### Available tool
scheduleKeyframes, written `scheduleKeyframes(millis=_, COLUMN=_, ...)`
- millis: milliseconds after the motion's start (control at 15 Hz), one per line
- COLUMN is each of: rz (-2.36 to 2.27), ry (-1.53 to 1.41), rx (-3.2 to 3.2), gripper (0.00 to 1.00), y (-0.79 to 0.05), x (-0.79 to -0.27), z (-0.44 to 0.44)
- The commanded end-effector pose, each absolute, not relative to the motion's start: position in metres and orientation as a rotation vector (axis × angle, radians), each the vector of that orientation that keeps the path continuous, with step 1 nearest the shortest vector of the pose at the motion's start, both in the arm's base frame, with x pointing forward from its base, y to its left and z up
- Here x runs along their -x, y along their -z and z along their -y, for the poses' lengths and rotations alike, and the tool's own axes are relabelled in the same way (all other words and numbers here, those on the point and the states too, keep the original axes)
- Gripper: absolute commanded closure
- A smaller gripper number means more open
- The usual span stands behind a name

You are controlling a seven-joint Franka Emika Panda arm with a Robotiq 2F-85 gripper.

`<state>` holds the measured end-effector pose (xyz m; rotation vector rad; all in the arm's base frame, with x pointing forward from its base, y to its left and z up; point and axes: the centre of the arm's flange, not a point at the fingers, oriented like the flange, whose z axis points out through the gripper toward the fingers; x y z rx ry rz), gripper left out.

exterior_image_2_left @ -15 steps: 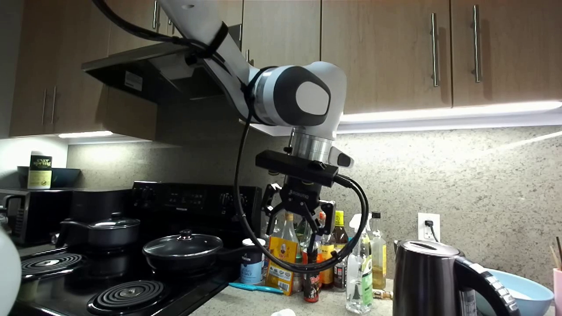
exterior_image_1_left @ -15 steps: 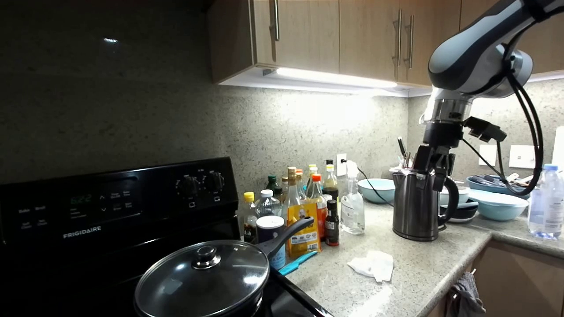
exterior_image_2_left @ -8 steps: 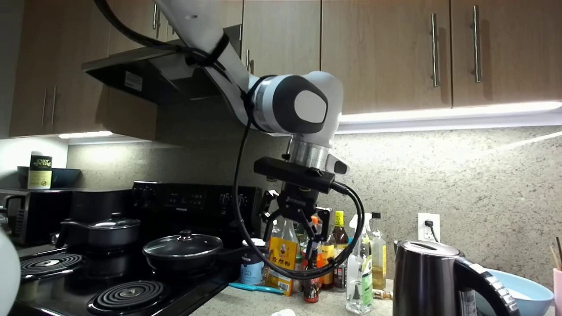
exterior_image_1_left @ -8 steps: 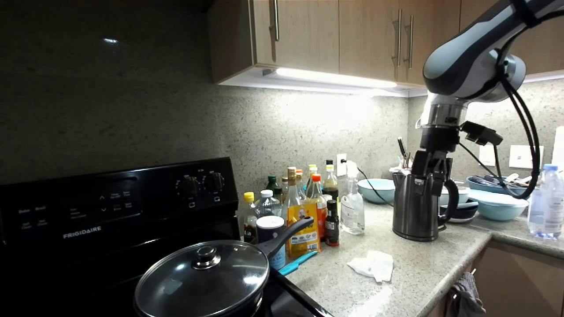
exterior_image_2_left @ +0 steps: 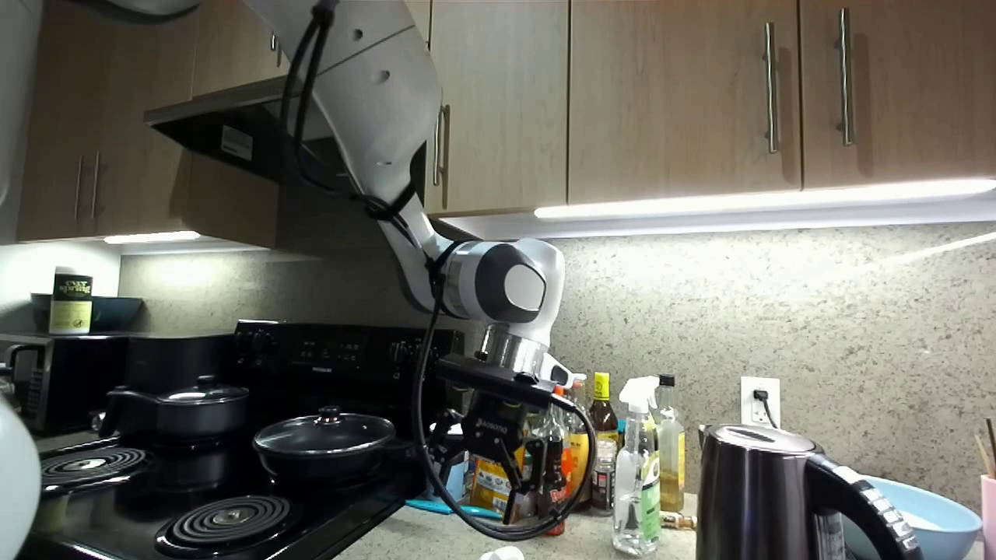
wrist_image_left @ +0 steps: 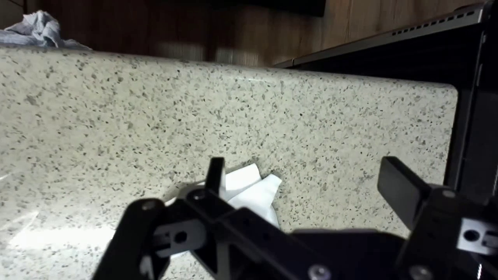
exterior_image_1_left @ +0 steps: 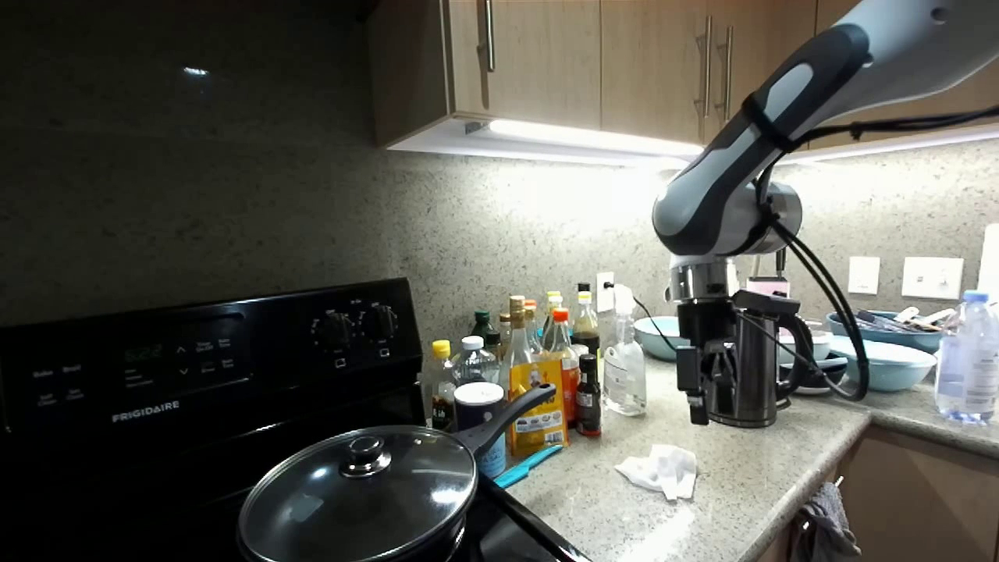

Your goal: Use the white napkin to wipe the counter.

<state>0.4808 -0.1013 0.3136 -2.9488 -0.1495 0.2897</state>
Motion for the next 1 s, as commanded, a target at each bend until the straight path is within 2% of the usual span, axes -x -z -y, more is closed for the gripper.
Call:
scheduleKeyframes(millis=0, rz=0.166, ry=-0.309, rx=2.950, gripper=0.00, y=-0.307, x=-0.488, z=0.097)
scheduleKeyframes(millis=400, rz=0.164, ry=-0.321, rx=2.955, gripper=0.00, y=-0.299, x=-0.500, z=0.101)
scheduleKeyframes(millis=867, rz=0.121, ry=-0.250, rx=2.971, gripper=0.00, y=-0.232, x=-0.562, z=0.120)
scheduleKeyframes(millis=933, rz=0.101, ry=-0.265, rx=2.965, gripper=0.25, y=-0.223, x=-0.566, z=0.125)
